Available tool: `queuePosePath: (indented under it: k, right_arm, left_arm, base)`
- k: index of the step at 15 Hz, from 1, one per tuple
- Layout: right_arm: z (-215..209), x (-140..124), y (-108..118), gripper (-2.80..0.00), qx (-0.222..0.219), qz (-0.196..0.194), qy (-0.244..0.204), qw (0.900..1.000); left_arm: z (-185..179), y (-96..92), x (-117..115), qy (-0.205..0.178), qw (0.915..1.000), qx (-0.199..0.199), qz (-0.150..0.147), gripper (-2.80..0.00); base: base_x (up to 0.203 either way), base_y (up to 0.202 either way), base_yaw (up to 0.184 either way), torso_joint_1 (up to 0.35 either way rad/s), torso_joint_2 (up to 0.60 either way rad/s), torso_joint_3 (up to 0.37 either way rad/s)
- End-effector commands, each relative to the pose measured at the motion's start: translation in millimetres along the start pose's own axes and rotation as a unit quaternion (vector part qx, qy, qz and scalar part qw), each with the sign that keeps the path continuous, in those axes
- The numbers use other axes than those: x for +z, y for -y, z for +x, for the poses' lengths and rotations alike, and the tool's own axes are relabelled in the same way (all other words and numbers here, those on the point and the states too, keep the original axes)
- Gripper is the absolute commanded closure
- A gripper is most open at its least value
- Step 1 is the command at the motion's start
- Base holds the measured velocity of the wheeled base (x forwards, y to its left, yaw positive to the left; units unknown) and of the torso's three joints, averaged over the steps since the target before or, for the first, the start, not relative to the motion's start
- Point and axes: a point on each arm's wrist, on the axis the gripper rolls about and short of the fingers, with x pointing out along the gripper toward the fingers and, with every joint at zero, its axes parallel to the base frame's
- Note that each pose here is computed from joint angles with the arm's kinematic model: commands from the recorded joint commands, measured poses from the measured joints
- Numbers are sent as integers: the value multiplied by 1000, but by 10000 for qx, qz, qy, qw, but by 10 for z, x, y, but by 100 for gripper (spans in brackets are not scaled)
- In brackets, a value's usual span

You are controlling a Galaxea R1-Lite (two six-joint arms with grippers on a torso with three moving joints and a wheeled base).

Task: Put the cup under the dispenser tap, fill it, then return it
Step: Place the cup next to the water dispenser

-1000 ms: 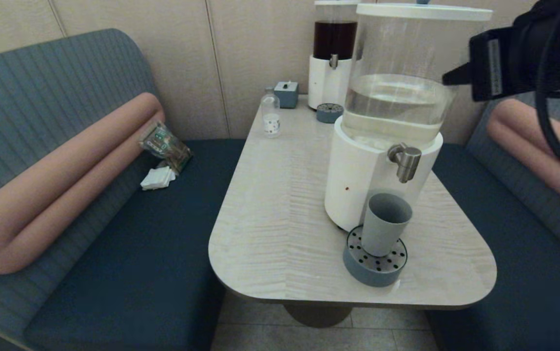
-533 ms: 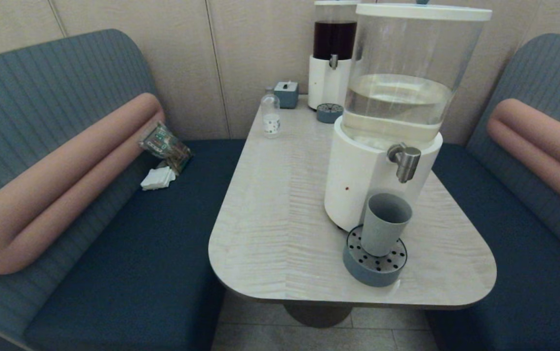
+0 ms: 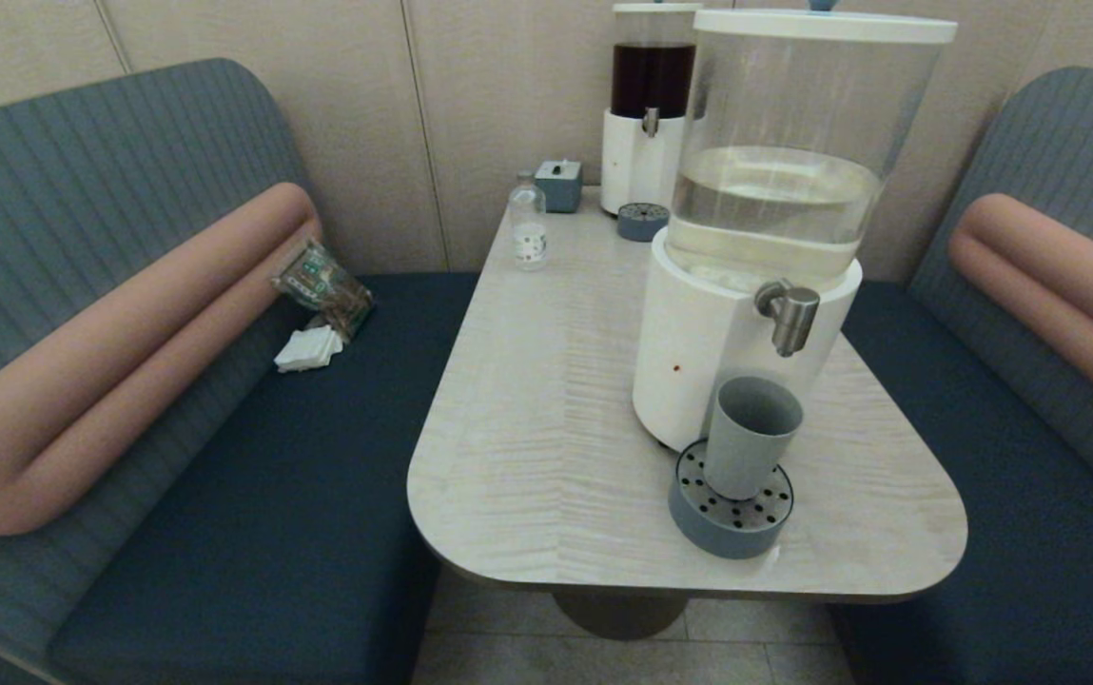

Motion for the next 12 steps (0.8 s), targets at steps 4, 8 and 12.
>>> queuePosePath:
  k: [4,8,12]
  right_arm:
    - [-521,-567,49,0,-489,550,384,9966]
    - [-715,-796,130,0,-138,423,497,9978]
    - [-727,-1280,105,0,-156,198,526,9983]
  left_arm:
    - [0,0,0,2,10000,-5,0,0]
    - [0,0,0,2,10000,3,0,0]
    - [0,0,2,9,10000,2,0,0]
  base:
    - [0,0,0,0,0,0]
    - [0,0,0,0,0,0]
    - [0,0,0,0,0,0]
